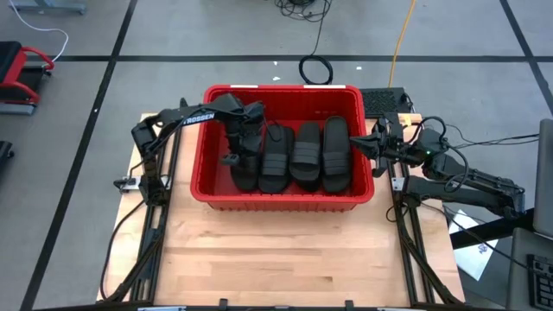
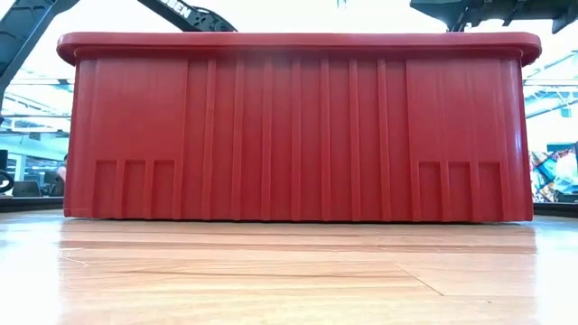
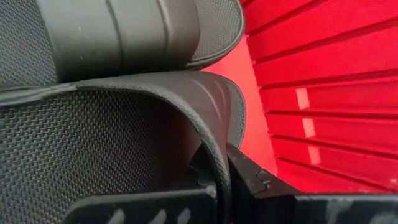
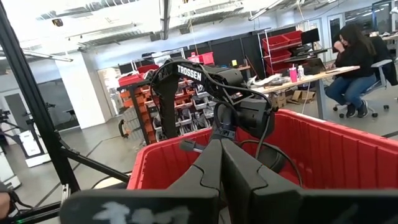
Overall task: Pick and place slides into bin
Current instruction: Put the slide into the bin, then return to Home Position
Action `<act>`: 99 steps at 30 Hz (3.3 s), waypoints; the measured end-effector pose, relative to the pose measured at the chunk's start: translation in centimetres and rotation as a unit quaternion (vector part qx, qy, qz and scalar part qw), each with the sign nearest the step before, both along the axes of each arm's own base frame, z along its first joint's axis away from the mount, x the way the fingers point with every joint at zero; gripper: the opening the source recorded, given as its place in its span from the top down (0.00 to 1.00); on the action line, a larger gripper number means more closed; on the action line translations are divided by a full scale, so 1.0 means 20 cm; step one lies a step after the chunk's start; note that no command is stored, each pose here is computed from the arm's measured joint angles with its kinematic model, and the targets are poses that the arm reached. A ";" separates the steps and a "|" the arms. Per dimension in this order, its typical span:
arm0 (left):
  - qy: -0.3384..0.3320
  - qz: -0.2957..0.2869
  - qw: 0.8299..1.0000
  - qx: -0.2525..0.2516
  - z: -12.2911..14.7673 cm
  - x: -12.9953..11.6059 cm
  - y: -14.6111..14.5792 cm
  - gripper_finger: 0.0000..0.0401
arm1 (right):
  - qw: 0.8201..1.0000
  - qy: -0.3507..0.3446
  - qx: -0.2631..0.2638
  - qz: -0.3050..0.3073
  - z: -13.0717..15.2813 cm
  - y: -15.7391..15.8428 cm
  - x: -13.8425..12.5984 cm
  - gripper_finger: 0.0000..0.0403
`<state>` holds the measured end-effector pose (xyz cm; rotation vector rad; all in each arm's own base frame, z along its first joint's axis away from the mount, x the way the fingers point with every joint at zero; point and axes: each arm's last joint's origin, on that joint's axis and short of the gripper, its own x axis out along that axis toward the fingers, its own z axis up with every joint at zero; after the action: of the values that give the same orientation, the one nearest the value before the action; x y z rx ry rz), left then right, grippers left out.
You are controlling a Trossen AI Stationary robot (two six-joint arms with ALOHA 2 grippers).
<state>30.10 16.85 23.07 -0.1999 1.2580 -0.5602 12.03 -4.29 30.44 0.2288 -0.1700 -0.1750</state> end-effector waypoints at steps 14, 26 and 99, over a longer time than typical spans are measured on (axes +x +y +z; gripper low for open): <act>0.013 0.016 0.996 0.081 -0.01 0.04 0.01 0.89 | 1.000 -0.011 0.010 0.005 0.01 0.01 -0.02 1.00; 0.037 0.090 0.991 0.092 -0.01 0.05 0.03 0.58 | 1.000 -0.021 0.007 0.006 0.02 0.02 -0.04 1.00; -0.739 0.308 0.594 0.077 0.59 -0.90 -0.82 1.00 | 0.999 -0.022 0.021 0.028 -0.09 0.08 -0.09 1.00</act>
<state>12.04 0.47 34.93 0.0335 -0.4683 0.1201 10.26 -2.75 28.56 0.2795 -0.2026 -0.1190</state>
